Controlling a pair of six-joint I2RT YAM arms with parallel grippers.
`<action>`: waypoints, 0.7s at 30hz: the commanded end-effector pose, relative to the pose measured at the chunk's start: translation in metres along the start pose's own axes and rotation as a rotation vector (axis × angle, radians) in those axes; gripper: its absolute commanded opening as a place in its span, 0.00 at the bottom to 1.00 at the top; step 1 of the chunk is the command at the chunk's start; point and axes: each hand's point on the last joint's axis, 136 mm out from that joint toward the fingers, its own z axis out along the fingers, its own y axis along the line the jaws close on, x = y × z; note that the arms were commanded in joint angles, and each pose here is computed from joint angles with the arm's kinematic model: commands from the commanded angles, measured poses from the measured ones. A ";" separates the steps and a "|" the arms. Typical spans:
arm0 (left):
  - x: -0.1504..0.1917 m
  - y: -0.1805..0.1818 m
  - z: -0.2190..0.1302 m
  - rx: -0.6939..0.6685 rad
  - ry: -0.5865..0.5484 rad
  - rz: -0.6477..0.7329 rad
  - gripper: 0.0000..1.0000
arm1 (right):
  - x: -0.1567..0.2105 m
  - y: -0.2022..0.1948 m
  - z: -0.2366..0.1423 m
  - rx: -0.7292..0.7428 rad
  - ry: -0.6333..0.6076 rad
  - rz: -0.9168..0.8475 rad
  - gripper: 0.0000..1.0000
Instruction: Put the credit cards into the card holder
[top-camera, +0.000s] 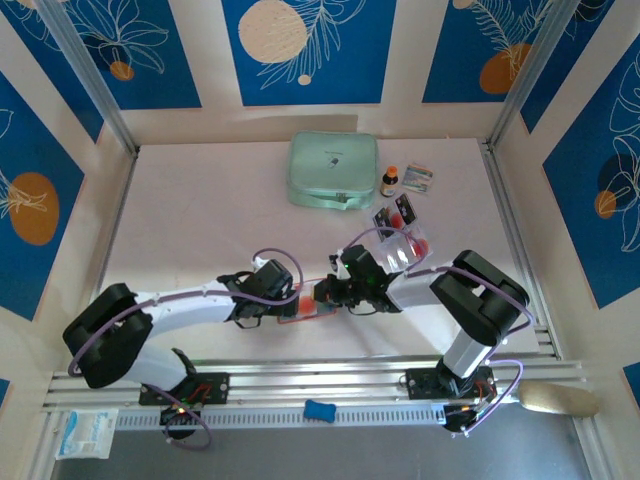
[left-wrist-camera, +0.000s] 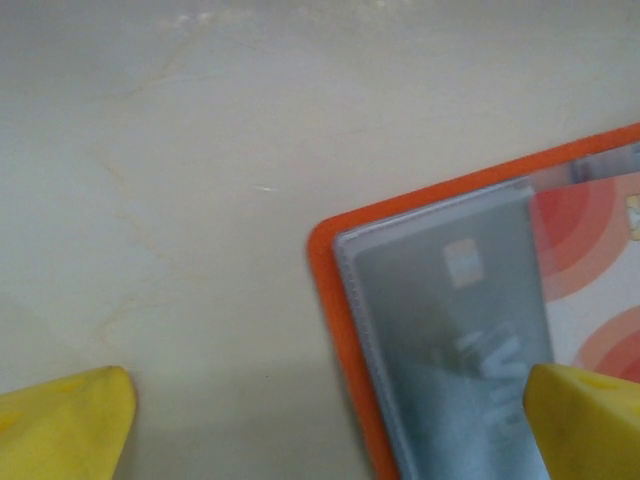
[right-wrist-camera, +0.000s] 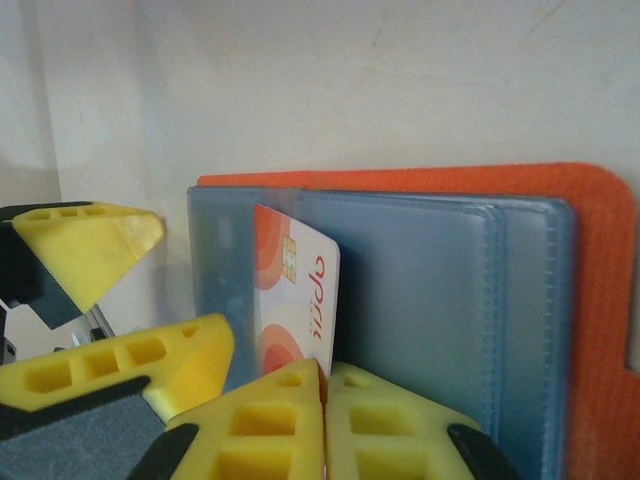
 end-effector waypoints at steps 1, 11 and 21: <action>-0.002 0.017 -0.009 -0.061 -0.019 -0.037 1.00 | 0.016 -0.023 -0.003 0.094 0.067 0.026 0.13; 0.005 0.042 -0.009 -0.123 -0.003 -0.088 1.00 | 0.011 -0.020 -0.006 0.099 0.066 0.017 0.20; 0.019 0.052 0.005 -0.165 0.041 -0.093 1.00 | 0.006 -0.016 -0.009 0.095 0.060 0.011 0.17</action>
